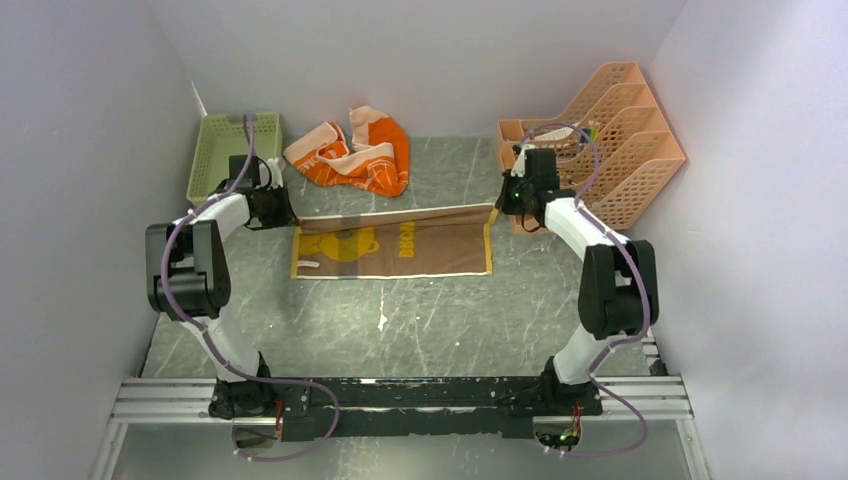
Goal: Roll the towels
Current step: Fold the towel at the center of the board.
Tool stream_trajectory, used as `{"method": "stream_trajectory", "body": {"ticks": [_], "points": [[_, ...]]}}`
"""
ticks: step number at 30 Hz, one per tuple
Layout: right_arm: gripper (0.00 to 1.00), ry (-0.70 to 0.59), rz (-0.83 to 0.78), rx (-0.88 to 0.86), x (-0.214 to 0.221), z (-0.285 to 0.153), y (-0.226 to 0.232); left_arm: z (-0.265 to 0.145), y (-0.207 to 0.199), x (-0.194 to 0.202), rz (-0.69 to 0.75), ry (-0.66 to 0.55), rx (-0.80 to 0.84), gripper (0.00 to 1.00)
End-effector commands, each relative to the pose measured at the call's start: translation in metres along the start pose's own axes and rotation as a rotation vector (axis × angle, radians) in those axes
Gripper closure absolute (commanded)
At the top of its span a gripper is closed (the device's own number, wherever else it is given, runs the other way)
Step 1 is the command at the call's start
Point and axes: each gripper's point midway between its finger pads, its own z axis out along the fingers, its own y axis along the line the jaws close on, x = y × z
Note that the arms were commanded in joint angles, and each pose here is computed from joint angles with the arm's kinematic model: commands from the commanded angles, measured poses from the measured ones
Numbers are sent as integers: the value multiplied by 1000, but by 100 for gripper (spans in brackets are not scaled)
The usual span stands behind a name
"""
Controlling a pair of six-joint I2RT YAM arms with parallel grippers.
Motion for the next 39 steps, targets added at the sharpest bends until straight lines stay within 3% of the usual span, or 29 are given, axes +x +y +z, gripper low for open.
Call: {"method": "stream_trajectory", "body": {"ticks": [1, 11, 19, 20, 21, 22, 23, 24, 25, 30, 36, 39], "points": [[100, -13, 69, 46, 9, -21, -7, -38, 0, -6, -31, -72, -89, 93], [100, 165, 111, 72, 87, -26, -4, -55, -1, 63, -112, -16, -107, 93], [100, 144, 124, 47, 115, -55, 11, -69, -12, 88, -138, 43, -67, 93], [100, 132, 126, 43, 116, -60, 12, -72, -13, 90, -157, 53, -74, 88], [91, 122, 127, 42, 117, -65, 12, -75, -13, 91, -174, 66, -86, 80], [76, 103, 127, 40, 116, -71, 13, -78, -14, 92, -175, 76, -85, 66], [61, 82, 129, 38, 114, -76, 13, -80, -17, 93, -178, 81, -75, 40], [52, 60, 129, 34, 110, -81, 14, -83, -18, 93, -189, 77, -77, 10], [48, 37, 130, 28, 106, -86, 16, -86, -18, 91, -194, 71, -86, 1], [44, -41, 131, 17, 82, -100, 20, -92, -15, 74, -212, 15, -92, 2], [44, -30, 116, 2, 78, -95, 23, -69, 0, 75, -229, 92, -43, 25], [44, -20, 108, 5, 81, -94, 22, -59, 3, 78, -215, 137, -29, 32]]}}
